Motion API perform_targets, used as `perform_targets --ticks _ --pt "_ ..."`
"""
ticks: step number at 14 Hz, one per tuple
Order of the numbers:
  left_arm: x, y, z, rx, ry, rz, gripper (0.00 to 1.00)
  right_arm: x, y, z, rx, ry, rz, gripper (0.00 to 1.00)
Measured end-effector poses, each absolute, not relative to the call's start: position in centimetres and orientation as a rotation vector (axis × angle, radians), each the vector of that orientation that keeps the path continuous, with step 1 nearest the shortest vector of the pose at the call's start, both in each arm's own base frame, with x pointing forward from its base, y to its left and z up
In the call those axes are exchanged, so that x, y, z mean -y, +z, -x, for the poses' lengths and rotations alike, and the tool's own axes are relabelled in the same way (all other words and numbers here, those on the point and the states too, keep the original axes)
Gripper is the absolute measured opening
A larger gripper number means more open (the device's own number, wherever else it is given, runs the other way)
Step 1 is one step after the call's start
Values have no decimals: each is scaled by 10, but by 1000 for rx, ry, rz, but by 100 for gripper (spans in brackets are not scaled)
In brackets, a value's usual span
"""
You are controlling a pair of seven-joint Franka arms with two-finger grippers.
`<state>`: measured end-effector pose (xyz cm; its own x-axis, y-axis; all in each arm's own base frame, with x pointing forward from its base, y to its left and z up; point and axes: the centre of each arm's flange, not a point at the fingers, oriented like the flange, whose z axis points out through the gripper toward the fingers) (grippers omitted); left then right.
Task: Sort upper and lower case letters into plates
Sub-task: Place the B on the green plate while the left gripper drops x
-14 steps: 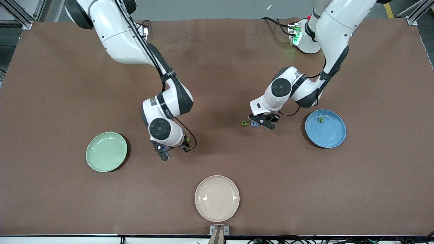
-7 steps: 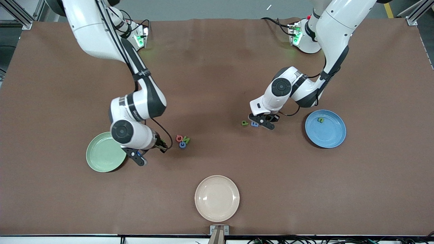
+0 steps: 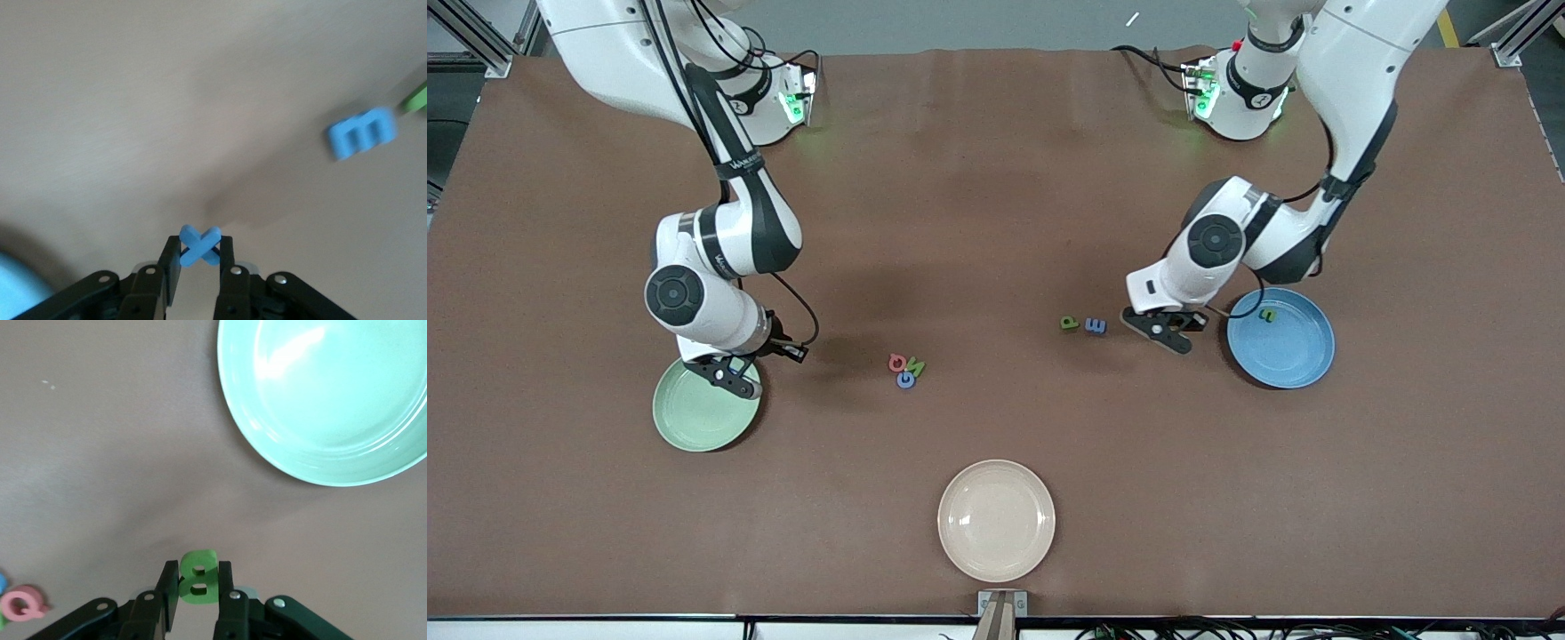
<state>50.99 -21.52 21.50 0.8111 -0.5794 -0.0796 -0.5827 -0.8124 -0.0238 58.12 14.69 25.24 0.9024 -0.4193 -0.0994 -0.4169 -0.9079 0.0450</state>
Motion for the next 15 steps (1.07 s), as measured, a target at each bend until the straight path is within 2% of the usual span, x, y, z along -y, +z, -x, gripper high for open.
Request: perform_targets --ticks 7,10,15 --pt "61 230 -528 -967 140 2920 27 -80 271 -608 467 -54 -3121 28" --pt "33 225 -525 -894 162 2948 27 -42 262 -615 414 -20 -3130 28" --pt "13 221 -522 -793 176 2937 27 -45 218 -619 392 -72 -3119 28"
